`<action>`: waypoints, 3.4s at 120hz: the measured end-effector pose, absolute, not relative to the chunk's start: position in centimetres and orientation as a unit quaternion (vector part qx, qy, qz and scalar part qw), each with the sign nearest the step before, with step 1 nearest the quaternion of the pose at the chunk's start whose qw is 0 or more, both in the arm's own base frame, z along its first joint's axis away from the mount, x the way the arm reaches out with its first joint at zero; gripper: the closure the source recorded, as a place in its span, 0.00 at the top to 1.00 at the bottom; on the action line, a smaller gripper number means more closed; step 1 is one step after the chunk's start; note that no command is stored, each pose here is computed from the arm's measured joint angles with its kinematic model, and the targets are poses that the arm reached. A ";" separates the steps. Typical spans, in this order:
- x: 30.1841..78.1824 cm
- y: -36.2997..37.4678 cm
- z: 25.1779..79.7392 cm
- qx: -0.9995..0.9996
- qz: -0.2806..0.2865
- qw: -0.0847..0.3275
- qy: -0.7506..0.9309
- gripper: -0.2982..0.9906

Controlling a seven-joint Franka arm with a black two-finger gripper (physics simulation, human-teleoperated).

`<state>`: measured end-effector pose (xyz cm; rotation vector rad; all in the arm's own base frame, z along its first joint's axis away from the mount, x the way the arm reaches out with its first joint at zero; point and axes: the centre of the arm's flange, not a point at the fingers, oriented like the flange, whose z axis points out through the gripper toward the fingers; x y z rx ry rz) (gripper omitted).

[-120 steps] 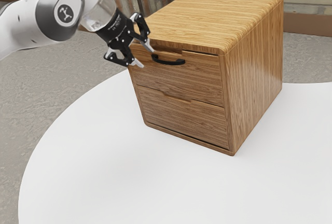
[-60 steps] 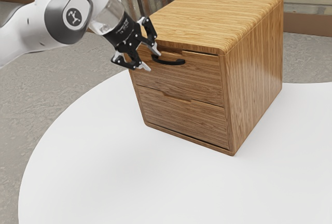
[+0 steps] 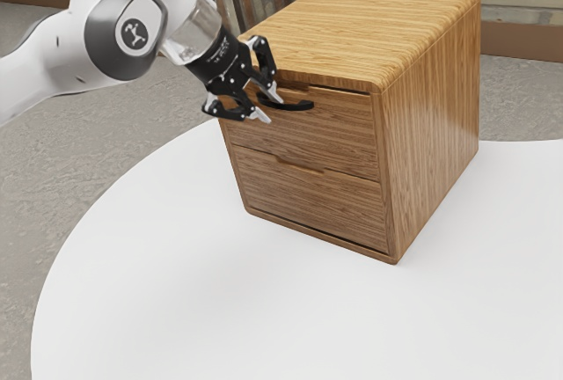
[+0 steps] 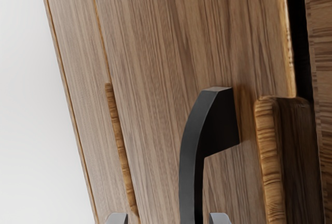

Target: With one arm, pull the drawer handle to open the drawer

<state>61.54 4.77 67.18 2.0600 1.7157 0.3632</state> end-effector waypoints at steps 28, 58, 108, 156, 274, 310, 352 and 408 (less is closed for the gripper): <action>61.4 4.8 67.1 0.745 0.131 0.214 0.618 0.25; 60.8 5.1 67.1 0.745 0.129 0.213 0.619 0.23; 59.8 5.1 67.0 0.745 0.125 0.212 0.619 0.27; 58.6 5.1 67.4 0.746 0.125 0.215 0.618 0.28; 55.1 4.8 67.5 0.747 0.116 0.218 0.617 0.26; 54.0 4.9 67.2 0.747 0.113 0.217 0.619 0.26; 52.4 5.0 67.4 0.746 0.112 0.220 0.619 0.25; 50.2 5.1 67.5 0.744 0.111 0.223 0.620 0.25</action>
